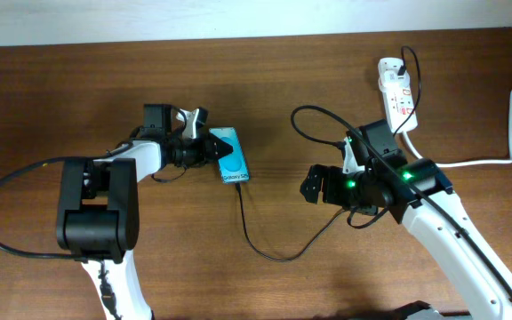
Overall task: Plug charger to phone and switch on socket
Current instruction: 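Lower the phone toward the table with the left gripper, right gripper withdrawing, then lay the phone flat on the table and open the left gripper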
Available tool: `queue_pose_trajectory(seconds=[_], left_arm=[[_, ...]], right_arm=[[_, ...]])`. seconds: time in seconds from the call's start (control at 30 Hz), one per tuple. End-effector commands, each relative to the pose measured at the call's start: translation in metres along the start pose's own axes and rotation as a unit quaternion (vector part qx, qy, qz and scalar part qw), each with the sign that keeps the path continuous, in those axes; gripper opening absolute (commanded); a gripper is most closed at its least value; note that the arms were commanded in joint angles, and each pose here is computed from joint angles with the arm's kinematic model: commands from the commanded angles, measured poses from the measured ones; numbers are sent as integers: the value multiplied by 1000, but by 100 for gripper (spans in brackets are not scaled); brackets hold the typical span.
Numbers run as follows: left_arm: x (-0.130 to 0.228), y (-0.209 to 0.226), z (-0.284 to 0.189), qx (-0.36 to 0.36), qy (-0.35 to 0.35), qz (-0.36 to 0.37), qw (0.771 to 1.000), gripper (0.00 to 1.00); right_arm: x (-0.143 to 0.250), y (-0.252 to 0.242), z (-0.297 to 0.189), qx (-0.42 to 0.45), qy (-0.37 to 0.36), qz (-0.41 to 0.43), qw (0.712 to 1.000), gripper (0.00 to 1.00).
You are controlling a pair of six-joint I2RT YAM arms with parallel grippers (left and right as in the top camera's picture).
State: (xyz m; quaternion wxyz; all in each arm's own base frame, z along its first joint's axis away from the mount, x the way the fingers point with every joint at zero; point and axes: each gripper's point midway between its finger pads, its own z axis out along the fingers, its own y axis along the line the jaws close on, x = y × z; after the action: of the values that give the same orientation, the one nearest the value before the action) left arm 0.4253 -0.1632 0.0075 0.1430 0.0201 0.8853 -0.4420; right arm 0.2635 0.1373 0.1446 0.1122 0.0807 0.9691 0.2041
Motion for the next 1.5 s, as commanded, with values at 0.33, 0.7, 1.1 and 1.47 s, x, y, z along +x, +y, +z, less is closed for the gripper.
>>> queue_pose_trajectory(seconds=[0.33, 0.7, 1.1, 1.47], left_arm=[[17, 34, -2, -90, 16, -100, 991, 39], [11, 43, -13, -151, 19, -161, 975, 34], [-20, 13, 8, -139, -15, -83, 987, 52], [3, 27, 4, -187, 18, -114, 976, 57]], right_arm=[[-3, -1, -4, 2, -10, -6, 1000, 98], [-5, -4, -4, 12, -15, -6, 1000, 98], [-7, -8, -4, 23, -22, -6, 999, 98], [-7, -8, -4, 23, -22, -6, 999, 98]])
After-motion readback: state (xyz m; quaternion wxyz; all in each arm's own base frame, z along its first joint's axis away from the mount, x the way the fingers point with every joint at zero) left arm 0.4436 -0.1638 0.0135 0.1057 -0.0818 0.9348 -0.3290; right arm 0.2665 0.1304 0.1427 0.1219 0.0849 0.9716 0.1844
